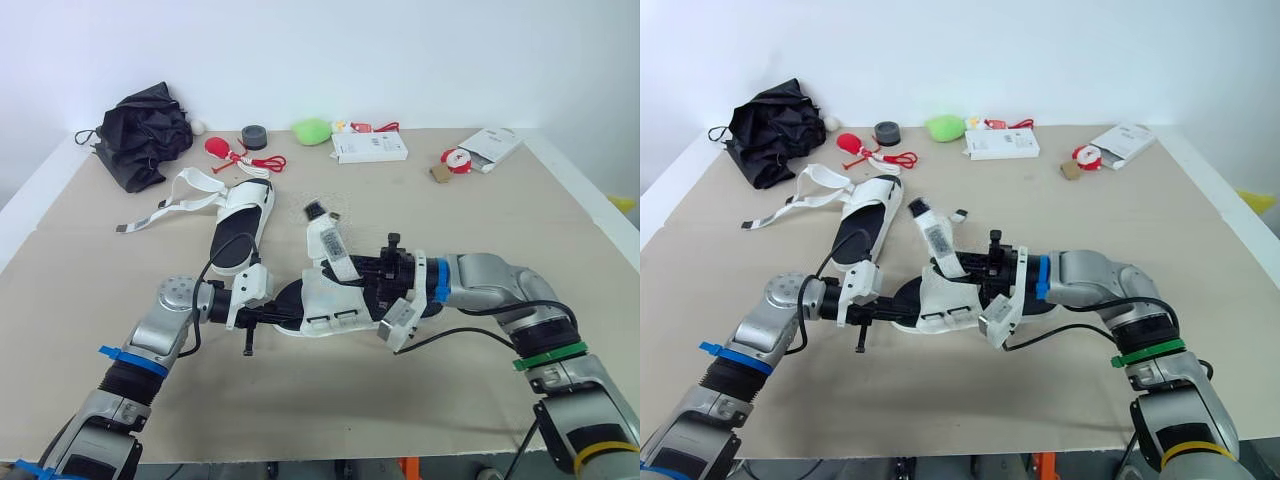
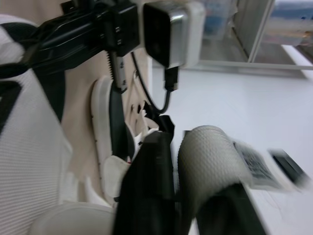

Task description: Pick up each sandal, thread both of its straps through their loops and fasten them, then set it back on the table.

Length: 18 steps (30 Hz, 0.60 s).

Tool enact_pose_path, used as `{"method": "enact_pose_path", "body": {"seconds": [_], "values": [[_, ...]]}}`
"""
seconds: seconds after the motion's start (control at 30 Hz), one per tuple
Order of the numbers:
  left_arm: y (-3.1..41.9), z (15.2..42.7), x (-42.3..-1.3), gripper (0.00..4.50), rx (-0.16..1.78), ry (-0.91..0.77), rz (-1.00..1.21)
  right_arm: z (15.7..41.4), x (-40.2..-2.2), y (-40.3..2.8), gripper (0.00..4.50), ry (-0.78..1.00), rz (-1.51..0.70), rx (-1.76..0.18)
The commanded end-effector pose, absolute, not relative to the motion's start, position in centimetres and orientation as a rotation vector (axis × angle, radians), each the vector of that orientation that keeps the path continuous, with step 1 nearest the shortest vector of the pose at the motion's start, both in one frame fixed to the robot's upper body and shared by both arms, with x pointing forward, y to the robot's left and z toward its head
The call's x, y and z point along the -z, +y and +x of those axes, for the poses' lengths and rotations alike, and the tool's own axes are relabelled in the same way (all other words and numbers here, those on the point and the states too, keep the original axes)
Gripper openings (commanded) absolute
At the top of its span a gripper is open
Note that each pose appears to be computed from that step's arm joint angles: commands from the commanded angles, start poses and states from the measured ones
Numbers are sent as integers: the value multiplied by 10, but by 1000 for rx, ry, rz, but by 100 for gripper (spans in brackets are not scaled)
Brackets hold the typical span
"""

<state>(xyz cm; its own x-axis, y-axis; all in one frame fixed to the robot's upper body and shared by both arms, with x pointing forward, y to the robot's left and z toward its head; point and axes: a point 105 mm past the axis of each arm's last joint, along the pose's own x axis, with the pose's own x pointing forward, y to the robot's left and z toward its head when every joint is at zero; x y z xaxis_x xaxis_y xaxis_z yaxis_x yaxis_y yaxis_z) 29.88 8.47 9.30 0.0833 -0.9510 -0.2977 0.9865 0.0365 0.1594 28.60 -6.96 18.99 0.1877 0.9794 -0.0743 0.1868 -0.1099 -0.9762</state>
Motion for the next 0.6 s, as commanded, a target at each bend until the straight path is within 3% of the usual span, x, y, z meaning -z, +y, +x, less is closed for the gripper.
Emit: {"method": "enact_pose_path", "body": {"seconds": [0.03,0.13,0.17,0.33,0.5,0.57,0.6], "values": [[81,284,-50,0,1546,305,355,262,-197,-70,259,-1235,-1481,-1098],[81,285,-51,0,1547,305,355,255,-195,-73,356,-1242,-1480,-1117],[81,286,-51,0,1549,305,355,253,-195,-74,438,-1249,-1479,-1117],[80,288,-52,0,1554,304,355,253,-196,-85,447,-1186,-1528,-1121],[81,287,-51,0,1559,307,354,285,-215,-121,447,-704,-1325,-1047],[81,287,-51,0,1563,309,353,282,-218,-131,447,-462,-1069,-1094],[81,287,-50,0,1566,310,355,264,-214,-133,447,-291,-826,-1187]]}}
